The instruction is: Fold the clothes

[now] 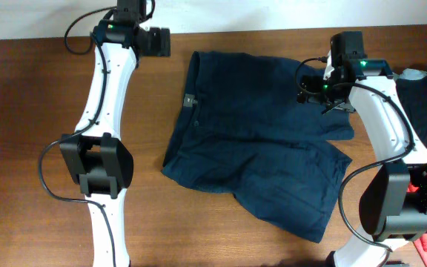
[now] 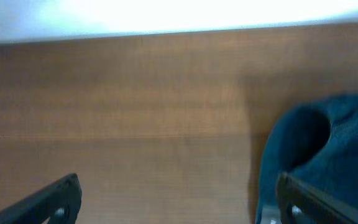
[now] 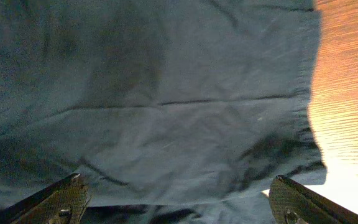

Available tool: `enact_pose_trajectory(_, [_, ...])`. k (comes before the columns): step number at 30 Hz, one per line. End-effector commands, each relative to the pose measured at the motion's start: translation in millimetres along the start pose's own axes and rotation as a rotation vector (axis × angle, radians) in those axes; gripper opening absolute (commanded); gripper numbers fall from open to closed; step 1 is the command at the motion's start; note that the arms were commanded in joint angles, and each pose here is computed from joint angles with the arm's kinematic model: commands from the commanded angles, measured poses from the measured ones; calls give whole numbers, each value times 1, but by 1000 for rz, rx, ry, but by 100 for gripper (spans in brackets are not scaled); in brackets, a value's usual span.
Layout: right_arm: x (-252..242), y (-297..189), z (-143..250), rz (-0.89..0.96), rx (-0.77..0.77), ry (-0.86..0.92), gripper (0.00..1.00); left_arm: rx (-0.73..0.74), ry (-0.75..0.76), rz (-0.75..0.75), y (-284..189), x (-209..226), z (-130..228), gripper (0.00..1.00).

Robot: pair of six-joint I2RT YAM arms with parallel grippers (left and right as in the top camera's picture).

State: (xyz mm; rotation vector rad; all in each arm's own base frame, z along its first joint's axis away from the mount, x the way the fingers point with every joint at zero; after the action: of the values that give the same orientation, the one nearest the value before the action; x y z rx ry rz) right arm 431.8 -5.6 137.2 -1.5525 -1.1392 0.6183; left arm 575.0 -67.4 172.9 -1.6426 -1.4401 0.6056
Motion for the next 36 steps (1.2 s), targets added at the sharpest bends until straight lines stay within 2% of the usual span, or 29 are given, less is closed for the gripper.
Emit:
enact_pose_trajectory(1, [16, -5, 4, -102, 40, 24, 99, 89, 23, 25, 2, -5, 21, 99])
enact_pose_trajectory(3, [18, -6, 12, -121, 78, 6, 99, 169, 32, 39, -1, -8, 40, 99])
enact_pose_trajectory(4, [16, -6, 17, -114, 98, -34, 95, 204, 37, 45, -2, -10, 48, 94])
enact_pose_trajectory(7, [8, -9, 34, -85, 166, -64, 42, 312, 51, 65, -9, -15, 73, 76])
enact_pose_trajectory(8, [5, -11, 38, -75, 184, -62, 20, 343, 66, 72, -12, -15, 80, 70])
enact_pose_trajectory(9, [2, -13, 43, -60, 200, -60, 6, 366, 91, 80, -14, -16, 85, 62])
enact_pose_trajectory(11, [-6, -20, 52, -23, 230, -58, 4, 405, 159, 102, -18, -18, 94, 54])
enact_pose_trajectory(14, [-15, -33, 62, 24, 256, -42, 4, 413, 222, 147, -22, -26, 97, 52])
enact_pose_trajectory(16, [-26, -45, 69, 78, 263, -18, 4, 391, 304, 256, -24, -44, 96, 48])
enact_pose_trajectory(18, [-39, -61, 75, 151, 254, 28, 4, 364, 400, 375, -30, -67, 97, 48])
enact_pose_trajectory(21, [-47, -86, 86, 176, 250, 65, 4, 347, 465, 448, -36, -90, 97, 50])
enact_pose_trajectory(26, [-54, -134, 104, 146, 177, 126, 4, 374, 540, 482, -47, -120, 104, 74])
enact_pose_trajectory(31, [-65, -166, 130, 103, 89, 185, 4, 376, 596, 495, -62, -144, 106, 84])
enact_pose_trajectory(34, [-75, -170, 154, 92, 74, 202, 4, 377, 569, 482, -69, -151, 104, 86])
enact_pose_trajectory(36, [-82, -165, 169, 98, 82, 230, 10, 386, 530, 467, -70, -151, 104, 87])
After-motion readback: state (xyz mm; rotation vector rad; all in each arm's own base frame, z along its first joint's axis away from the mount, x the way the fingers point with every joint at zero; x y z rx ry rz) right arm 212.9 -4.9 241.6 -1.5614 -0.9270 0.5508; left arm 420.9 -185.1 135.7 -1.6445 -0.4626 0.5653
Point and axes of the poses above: each gripper's point midway between its finger pads, its own y axis out along the fingers, its own x axis along the line the jaws close on, z = x × y, the point moved 1 cm from there along -y, back along the fingers, and after that the axes turned 13 degrees about y, right-handed, at the moved point
